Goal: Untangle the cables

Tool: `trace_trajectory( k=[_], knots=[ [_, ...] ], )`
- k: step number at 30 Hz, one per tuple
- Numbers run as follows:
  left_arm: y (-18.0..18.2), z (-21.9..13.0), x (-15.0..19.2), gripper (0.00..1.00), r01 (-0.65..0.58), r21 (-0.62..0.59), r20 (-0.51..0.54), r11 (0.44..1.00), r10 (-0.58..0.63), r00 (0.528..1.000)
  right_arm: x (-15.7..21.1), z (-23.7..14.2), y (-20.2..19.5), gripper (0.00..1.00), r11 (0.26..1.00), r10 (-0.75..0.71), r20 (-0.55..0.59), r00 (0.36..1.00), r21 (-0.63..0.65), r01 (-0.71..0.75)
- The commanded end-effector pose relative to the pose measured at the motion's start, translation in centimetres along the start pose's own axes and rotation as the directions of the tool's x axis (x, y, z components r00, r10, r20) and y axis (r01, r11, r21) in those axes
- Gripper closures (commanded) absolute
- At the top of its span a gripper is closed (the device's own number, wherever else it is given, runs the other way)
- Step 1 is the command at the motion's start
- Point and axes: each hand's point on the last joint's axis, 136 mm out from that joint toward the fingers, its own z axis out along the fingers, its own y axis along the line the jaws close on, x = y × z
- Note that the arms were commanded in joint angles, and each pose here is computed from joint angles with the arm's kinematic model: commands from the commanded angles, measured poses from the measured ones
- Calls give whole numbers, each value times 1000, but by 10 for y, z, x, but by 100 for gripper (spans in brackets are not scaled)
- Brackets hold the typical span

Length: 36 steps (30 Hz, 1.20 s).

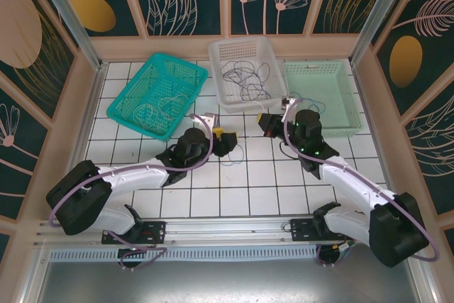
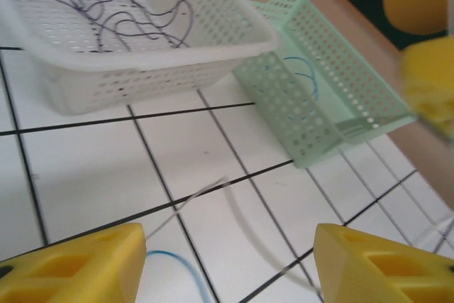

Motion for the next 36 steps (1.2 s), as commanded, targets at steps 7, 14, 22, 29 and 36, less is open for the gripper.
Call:
trace_trajectory(
  k=[7,14,22,29,36],
  knots=[
    [-22,-10,-26,24,-194,33,21,981,193,981,-19,-6,23,100,991,-133,-45,990,-11,133],
    [-59,-7,-12,25,-368,232,6,900,378,926,-27,-2,35,100,990,-135,-67,989,-40,133],
    [-78,7,2,25,-433,304,-10,848,458,889,-29,1,50,100,988,-123,-92,988,-105,113],
    [-80,35,10,54,-445,279,-66,851,479,875,-35,-3,63,100,981,-128,-78,989,-154,115],
    [-87,39,-2,100,-372,267,-47,889,397,917,-43,-8,56,100,983,-167,-44,985,-88,163]
  ],
)
